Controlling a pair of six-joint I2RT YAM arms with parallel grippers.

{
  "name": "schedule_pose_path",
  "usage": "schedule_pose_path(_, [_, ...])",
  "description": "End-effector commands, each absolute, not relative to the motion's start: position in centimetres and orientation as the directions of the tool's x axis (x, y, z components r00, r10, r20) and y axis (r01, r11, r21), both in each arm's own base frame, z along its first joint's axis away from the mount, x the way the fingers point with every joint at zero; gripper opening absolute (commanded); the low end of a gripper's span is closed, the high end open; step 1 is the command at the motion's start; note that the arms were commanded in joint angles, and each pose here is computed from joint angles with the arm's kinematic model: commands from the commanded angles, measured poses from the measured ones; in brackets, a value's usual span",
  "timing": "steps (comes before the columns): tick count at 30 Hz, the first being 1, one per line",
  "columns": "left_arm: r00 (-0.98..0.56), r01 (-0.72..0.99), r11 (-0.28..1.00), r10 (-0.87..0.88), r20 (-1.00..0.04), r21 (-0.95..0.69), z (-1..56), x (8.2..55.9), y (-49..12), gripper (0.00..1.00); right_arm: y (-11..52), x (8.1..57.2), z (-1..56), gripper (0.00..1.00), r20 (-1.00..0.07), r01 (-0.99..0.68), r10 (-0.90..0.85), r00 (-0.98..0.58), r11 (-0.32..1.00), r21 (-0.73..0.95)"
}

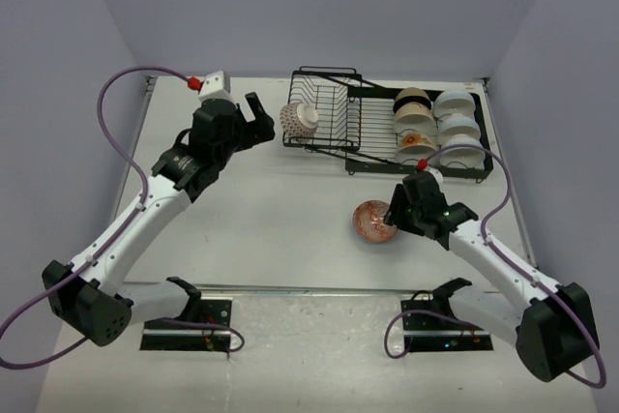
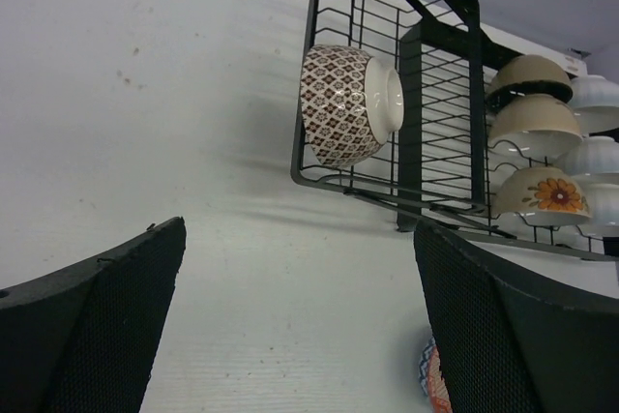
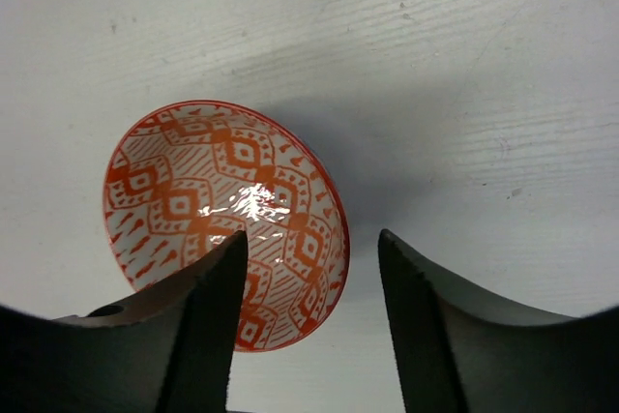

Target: Unload the bowls from the dish rack

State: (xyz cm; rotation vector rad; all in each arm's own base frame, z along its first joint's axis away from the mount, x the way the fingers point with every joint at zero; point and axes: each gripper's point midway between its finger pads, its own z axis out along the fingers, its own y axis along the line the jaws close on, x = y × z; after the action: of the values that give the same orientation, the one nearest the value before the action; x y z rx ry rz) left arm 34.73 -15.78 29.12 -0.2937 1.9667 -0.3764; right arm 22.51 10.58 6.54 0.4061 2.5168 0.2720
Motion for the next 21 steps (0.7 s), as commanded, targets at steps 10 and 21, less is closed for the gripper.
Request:
schedule_pose_path(10, [-0.436,0.278,0.641,-0.580,-0.688,-0.716,29.6,43.2,-16.7,1.00,8.9,20.6,18.7,0.99,-0.710,0.090,0.372,-0.598,0.911,0.401])
schedule_pose_path(21, [-0.635,0.418,0.339,-0.554,-0.538,-0.843,25.6,45.6,-18.7,1.00,11.2,19.3,21.1,0.99,-0.760,-0.138,0.312,-0.570,0.876,0.463])
